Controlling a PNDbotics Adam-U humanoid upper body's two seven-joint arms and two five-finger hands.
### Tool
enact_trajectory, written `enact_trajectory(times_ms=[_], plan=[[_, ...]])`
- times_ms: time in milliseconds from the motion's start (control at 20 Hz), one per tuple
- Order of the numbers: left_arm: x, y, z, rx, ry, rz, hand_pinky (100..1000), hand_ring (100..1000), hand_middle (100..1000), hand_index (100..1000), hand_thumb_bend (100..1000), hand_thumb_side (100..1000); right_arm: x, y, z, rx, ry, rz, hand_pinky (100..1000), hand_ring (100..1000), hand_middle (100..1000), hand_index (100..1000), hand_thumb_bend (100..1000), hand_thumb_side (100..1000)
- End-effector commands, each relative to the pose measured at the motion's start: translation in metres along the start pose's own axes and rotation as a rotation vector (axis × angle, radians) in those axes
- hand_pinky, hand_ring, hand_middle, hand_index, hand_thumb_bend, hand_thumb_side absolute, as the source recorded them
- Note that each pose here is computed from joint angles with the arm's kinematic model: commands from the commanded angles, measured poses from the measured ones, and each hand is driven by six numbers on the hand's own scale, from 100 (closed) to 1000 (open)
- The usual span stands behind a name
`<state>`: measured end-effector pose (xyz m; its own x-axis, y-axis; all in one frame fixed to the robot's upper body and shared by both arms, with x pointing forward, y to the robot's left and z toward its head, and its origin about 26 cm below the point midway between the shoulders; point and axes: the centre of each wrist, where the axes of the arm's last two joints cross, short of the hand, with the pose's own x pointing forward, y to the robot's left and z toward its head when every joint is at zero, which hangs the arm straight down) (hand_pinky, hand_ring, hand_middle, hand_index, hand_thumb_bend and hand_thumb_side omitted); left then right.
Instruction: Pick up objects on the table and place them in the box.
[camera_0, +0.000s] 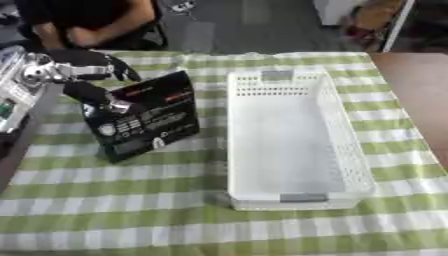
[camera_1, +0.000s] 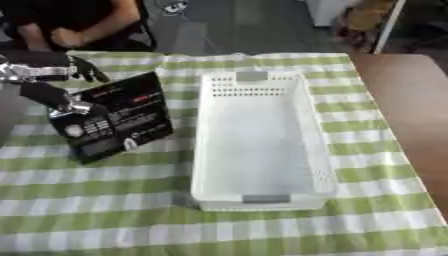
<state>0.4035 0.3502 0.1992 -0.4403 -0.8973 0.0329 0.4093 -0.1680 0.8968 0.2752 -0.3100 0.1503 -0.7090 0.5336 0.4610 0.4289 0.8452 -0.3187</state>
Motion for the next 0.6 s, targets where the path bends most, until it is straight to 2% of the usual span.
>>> enact_trajectory(times_ms=[50,600], plan=[[-0.0035,0.0142,0.0072,0.038,0.026,-0.016,856,846,874,943,1000,860,0.0037,-0.0047,-0.0052,0.01,-0.029,0.008,760,806,770,883,100,759],[-0.0017,0.0156,-0.0013,0.022,0.03,-0.028,863,850,872,944,1000,865,0.0037,-0.0045,-0.005,0.012,-0.029,0.005,760,807,770,883,100,758]])
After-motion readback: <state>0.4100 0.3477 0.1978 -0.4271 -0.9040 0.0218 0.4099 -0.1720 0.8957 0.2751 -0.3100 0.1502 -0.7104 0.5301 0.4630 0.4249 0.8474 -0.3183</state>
